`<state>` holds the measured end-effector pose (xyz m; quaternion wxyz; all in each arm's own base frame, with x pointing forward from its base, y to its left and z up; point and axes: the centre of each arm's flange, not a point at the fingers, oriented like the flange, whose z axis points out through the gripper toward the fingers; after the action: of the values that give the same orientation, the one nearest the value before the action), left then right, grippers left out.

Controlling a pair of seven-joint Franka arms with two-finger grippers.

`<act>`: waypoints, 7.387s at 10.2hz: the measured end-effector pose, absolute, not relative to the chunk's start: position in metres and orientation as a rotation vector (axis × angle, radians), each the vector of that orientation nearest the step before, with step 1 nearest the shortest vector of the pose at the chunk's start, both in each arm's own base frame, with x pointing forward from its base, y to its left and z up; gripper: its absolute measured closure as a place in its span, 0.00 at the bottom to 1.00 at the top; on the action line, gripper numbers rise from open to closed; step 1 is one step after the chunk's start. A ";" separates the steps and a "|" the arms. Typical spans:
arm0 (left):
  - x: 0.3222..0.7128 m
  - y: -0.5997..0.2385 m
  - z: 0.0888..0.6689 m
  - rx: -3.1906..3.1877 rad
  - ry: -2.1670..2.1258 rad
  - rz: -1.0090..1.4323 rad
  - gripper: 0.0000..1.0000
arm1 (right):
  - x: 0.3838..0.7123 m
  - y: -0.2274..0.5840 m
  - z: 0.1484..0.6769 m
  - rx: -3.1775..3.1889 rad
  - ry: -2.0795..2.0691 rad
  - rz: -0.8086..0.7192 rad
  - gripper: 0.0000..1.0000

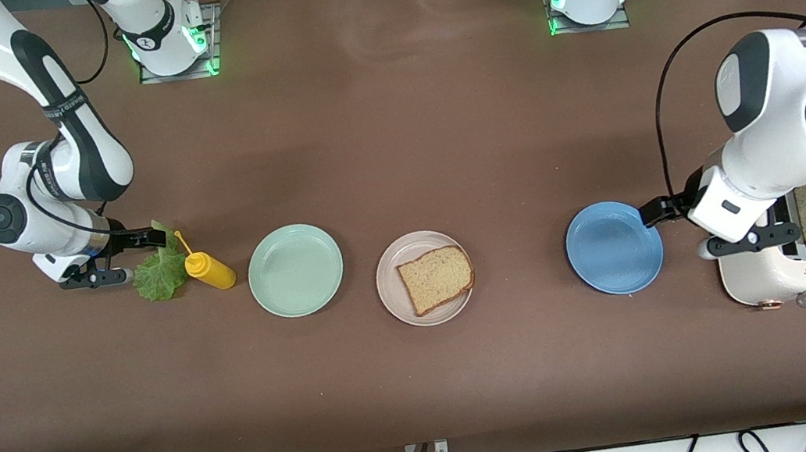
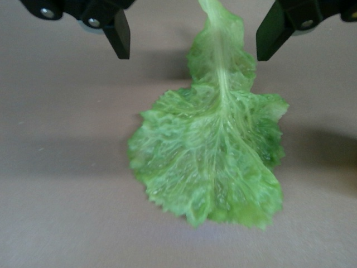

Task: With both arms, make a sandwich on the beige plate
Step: 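Grasp the green lettuce leaf with the right gripper while the left gripper withdraws, then lift the lettuce leaf up with the right gripper, then carry the lettuce onto the bread on the beige plate with the right gripper, then lower the lettuce onto the bread and open the right gripper, then raise the right gripper and move it back beside the mustard bottle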

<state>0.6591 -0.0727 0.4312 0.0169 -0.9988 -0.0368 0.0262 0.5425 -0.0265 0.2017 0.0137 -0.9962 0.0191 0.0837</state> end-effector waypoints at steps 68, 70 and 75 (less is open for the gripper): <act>0.637 -0.011 0.477 -3.145 0.005 0.152 0.00 | 0.660 0.298 0.399 -2.920 0.972 -0.044 0.00; 0.637 -0.011 0.477 -3.145 0.006 0.152 0.00 | 0.660 0.252 0.423 -3.071 0.706 0.024 0.00; 0.637 -0.011 0.477 -3.145 0.006 0.152 0.00 | 0.641 0.167 0.471 -3.192 0.275 0.205 0.00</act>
<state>0.6375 -0.0110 0.4767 -0.0038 -0.9988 0.0019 0.0483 0.6408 0.1669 0.4712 -0.0346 -0.9937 0.0857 0.0638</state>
